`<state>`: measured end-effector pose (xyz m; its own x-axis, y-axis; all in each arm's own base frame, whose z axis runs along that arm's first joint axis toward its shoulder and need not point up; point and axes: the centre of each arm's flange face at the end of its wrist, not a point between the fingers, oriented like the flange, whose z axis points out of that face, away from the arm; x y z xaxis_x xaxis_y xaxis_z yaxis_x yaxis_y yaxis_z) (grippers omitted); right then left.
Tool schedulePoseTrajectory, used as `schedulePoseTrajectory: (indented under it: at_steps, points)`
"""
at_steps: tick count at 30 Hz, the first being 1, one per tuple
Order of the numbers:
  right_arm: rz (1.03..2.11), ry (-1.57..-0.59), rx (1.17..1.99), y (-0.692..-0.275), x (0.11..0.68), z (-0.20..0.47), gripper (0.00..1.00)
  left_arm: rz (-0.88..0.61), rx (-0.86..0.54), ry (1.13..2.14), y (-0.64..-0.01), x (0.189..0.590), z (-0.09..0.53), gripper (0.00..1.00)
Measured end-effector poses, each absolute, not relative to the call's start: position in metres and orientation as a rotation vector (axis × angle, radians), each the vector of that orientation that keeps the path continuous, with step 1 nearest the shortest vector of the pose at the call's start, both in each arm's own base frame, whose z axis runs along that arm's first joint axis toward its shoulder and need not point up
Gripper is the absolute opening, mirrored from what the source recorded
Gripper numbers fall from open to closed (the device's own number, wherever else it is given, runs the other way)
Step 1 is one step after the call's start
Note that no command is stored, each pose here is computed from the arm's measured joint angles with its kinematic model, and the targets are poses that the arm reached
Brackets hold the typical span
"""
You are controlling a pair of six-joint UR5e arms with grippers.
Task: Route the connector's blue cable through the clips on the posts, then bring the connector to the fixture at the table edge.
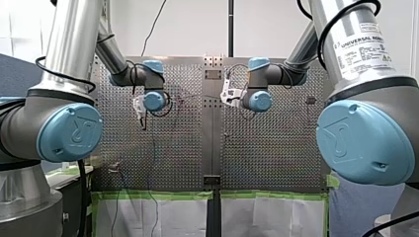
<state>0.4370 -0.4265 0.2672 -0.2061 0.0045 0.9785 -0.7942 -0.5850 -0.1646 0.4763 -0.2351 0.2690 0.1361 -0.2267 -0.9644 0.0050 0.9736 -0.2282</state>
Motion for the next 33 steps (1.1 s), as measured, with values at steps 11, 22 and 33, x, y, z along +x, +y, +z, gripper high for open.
schedulePoseTrajectory:
  at_steps: [11,22,33]
  points:
    - [1.842,-0.940,1.499,-0.428,0.435,0.267,0.02,-0.180,-0.176,1.441,-0.233,0.500,0.261,0.02]
    - [1.839,-0.943,1.489,-0.432,0.432,0.267,0.02,-0.184,-0.172,1.432,-0.221,0.511,0.265,0.02]
    - [1.833,-0.951,1.472,-0.441,0.426,0.269,0.02,-0.193,-0.157,1.435,-0.217,0.517,0.269,0.02]
